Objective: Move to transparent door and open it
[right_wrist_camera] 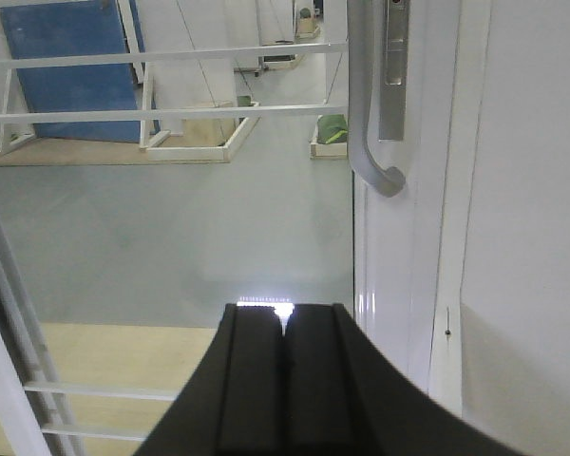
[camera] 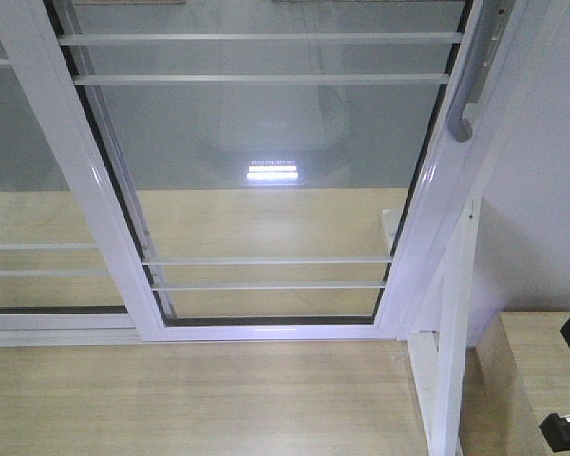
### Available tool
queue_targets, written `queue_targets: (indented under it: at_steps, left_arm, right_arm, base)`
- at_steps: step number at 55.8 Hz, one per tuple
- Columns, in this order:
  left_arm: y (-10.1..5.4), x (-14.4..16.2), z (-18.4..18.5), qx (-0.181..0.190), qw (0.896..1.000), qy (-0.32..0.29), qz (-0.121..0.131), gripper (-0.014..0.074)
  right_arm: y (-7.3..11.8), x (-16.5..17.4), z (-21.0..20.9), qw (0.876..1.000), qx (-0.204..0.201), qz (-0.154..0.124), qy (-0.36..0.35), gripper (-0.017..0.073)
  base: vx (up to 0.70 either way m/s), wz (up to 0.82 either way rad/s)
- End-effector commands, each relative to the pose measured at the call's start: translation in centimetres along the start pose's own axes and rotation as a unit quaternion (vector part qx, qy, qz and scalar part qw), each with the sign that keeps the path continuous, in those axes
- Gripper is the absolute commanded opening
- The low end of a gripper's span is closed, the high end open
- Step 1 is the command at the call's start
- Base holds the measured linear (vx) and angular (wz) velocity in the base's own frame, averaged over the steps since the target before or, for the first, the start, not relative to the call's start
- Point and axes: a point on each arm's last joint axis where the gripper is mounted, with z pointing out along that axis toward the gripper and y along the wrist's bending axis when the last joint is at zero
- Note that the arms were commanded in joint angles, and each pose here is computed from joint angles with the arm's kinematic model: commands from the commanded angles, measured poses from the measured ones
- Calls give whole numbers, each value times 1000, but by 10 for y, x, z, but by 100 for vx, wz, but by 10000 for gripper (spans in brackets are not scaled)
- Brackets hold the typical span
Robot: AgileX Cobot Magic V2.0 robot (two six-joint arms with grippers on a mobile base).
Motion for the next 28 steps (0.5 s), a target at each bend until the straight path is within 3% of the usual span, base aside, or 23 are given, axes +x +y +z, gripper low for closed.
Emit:
queue_targets:
  at_steps: [1, 15, 28]
  left_arm:
    - [1, -15, -3, -5, 998, -58, -6, 0]
    - [1, -15, -3, -4, 998, -57, -6, 0]
    - [1, -15, -1, -4, 999, -46, -6, 0]
  right_arm:
    - [0, -7, -1, 999, 2, -3, -47, -6]
    - [0, -7, -1, 999, 4, -2, -45, -6]
    - [0, -6, 6, 1000, -1, -4, -16, -6]
  base:
    - [24, 0]
    - [18, -2]
    - [-2, 2]
